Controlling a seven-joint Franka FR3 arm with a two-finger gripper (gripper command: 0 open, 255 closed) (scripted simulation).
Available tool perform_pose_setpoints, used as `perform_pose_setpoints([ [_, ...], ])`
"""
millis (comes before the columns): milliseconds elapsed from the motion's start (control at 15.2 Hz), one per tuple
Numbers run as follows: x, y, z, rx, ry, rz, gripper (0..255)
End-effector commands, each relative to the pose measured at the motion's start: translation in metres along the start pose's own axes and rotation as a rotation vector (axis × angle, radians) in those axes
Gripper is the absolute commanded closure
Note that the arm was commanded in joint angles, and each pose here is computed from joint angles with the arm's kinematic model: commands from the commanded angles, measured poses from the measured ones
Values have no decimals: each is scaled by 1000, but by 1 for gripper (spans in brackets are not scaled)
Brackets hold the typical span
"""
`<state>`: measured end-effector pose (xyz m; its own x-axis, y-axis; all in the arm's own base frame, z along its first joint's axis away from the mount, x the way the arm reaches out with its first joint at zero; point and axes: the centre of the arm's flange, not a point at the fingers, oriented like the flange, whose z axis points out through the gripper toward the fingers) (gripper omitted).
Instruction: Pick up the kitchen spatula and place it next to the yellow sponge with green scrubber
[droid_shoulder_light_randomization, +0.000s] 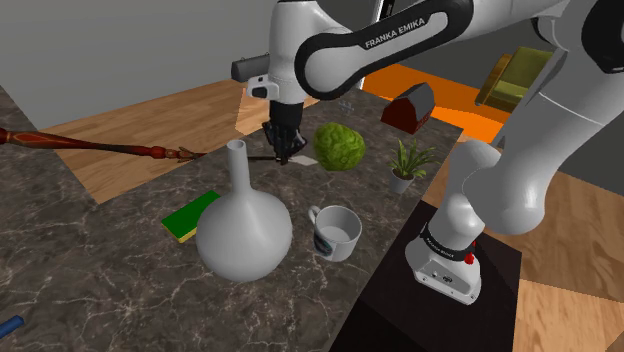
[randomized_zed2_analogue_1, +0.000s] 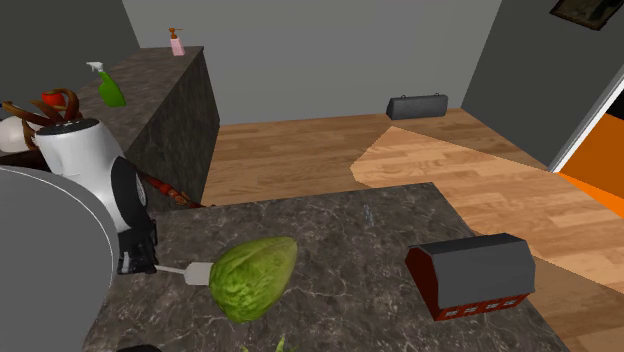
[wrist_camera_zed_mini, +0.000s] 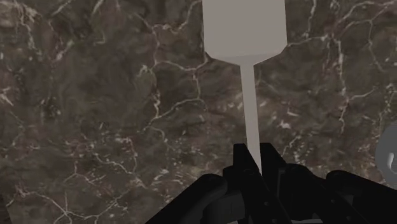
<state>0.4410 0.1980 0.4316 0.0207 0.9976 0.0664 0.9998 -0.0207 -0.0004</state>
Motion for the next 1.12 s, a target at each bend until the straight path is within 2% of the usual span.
perform_pose_setpoints([
  [0, 3, -4, 9, 0, 0, 2, 255],
  [858, -2, -4, 77, 0, 0, 2, 255],
  [1056, -2, -4, 81, 0, 0, 2, 255],
])
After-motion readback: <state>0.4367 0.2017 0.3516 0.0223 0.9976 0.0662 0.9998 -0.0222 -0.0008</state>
